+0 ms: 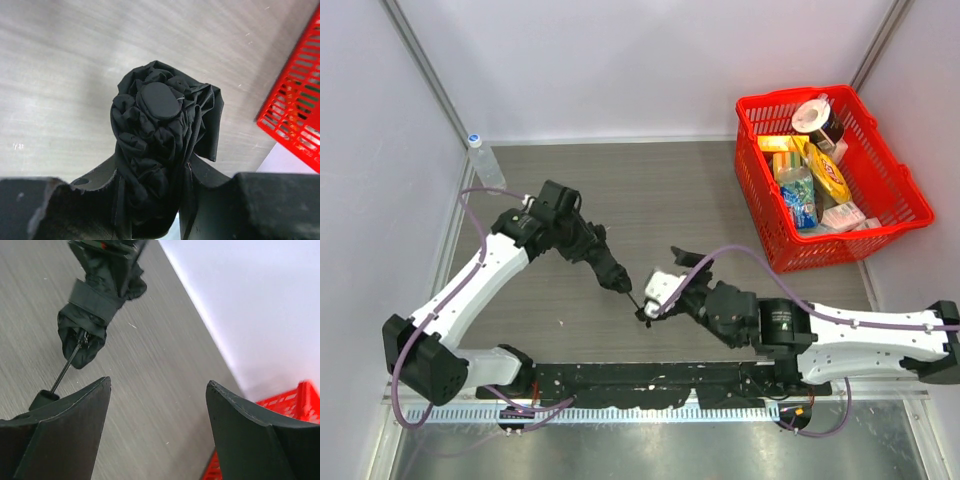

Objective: Put away the umbrella

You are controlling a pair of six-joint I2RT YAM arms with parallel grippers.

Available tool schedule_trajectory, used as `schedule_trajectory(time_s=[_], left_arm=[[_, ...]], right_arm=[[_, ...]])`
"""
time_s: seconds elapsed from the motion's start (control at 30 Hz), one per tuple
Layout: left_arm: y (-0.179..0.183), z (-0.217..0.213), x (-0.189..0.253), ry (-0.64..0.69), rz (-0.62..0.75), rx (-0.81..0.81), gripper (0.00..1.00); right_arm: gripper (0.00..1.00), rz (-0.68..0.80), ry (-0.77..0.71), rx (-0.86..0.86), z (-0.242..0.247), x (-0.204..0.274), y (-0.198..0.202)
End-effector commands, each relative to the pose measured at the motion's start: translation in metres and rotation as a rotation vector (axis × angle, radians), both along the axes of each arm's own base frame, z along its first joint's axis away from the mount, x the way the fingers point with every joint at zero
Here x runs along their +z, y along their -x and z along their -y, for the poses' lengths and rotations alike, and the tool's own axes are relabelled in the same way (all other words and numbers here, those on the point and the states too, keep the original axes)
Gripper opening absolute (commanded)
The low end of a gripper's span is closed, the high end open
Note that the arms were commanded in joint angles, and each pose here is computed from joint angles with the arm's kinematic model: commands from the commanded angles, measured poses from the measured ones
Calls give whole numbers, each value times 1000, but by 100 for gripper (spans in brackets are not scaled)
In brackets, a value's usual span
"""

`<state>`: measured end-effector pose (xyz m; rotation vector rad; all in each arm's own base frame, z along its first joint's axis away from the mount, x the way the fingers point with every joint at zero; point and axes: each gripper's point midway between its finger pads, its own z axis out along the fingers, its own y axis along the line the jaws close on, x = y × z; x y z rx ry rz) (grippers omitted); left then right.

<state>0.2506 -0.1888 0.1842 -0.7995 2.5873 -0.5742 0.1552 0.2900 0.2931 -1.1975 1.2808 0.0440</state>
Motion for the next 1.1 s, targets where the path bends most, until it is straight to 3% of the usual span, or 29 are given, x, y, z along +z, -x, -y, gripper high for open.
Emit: schedule_trajectory(time_s=[0.0,0.1,0.17,0.23,0.37,0.5,0.7,0.8,1.07], left_arm=[[-46,15,58,85,375,-93,0],[-49,29,76,157,484,-161,0],[-50,33,78,177,501,-182,0],[-50,46,83,223,521,-240,0],[-47,61,93,303,563,-308,0],[-47,59,93,297,572,-301,0],[-48,60,89,292,533,-289,0],[-48,61,86,295,506,-285,0],[-44,62,84,317,459,-270,0]], right_arm=[[82,-199,-252,-94,11,-7,-23],[86,-435,-507,-112,5,11,-45],[84,-656,-605,42,-11,22,-53],[83,-834,-663,152,-35,26,-54],[86,-1017,-739,286,-48,39,-68],[86,-1078,-740,352,-61,33,-70],[85,-1049,-692,299,-73,13,-77],[84,-987,-582,203,-83,-7,-80],[86,-763,-490,-153,-63,-31,-112]])
